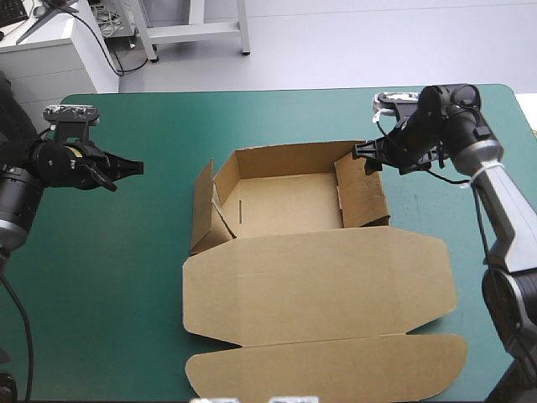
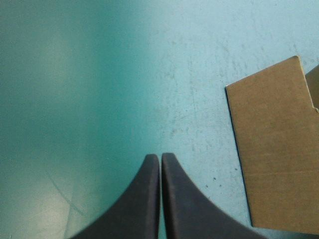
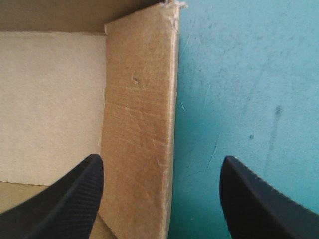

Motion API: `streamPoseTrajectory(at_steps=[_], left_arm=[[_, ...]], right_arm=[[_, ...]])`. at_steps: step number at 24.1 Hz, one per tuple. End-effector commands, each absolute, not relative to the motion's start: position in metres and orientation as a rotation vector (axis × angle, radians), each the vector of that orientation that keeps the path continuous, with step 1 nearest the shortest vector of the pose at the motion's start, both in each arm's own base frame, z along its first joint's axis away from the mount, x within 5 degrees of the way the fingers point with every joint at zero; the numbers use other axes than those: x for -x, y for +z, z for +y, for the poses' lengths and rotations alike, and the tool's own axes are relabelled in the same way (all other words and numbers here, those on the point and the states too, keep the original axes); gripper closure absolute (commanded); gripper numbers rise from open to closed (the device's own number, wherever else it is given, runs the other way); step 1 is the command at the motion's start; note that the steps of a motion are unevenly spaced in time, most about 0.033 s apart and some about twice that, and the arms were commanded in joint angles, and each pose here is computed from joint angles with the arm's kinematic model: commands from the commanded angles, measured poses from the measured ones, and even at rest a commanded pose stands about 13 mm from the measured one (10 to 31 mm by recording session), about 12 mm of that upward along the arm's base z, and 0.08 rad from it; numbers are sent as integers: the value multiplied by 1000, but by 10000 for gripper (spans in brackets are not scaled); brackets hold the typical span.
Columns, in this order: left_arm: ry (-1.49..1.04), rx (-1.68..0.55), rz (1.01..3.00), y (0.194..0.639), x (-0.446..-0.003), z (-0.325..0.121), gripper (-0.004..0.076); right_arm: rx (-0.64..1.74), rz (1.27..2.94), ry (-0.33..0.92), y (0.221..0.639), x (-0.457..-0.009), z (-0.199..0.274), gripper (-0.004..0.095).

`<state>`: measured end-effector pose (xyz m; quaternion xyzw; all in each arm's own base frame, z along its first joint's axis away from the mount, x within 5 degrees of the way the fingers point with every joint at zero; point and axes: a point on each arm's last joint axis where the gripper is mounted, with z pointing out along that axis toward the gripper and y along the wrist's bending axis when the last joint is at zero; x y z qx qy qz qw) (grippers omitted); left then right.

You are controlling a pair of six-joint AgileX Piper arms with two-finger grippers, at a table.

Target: Fold the box

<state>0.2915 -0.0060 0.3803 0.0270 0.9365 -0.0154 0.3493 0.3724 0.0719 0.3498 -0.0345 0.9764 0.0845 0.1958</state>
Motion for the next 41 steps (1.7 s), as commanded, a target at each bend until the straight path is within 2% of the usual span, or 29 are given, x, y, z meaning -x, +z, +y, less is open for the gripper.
streamPoseTrajectory(at_steps=[1,8,11,13,14,16,22,28,29,31,32,33,34,36,38,41], left_arm=[[-69,-58,2330,400,-287,-8,732],[-95,-51,2331,400,-287,-9,732],[-94,-57,2331,400,-287,-10,732],[-92,-63,2331,400,-287,-10,732],[-92,-63,2331,400,-287,-10,732],[-92,-63,2331,400,-287,-10,732],[-88,-68,2331,400,-287,-9,732],[-87,-76,2347,399,-286,-10,729],[-85,-87,2370,397,-284,-10,708],[-93,-88,2400,395,-283,-10,599],[-127,-82,2417,393,-283,-12,487],[-158,-75,2421,392,-283,-14,411],[-202,-63,2423,390,-286,-17,263],[-229,-48,2410,390,-289,-18,134],[-271,-35,2406,389,-291,-20,87],[-333,-15,2407,386,-295,-24,90]], right_arm=[[120,2743,251,347,-378,73,287],[143,2816,295,311,-398,79,290],[140,2820,294,305,-402,80,350],[143,2821,288,302,-404,80,532],[149,2823,287,301,-404,80,754],[149,2827,287,300,-404,80,928],[165,2855,282,300,-402,80,925],[174,2791,278,326,-392,71,927],[145,2769,294,335,-389,64,927],[132,2717,357,351,-382,50,927],[107,2674,395,365,-376,40,927],[107,2651,408,371,-372,35,927],[101,2609,426,384,-365,28,927],[94,2570,438,396,-357,23,927],[105,2532,428,408,-347,19,927],[103,2489,423,423,-335,17,927]])
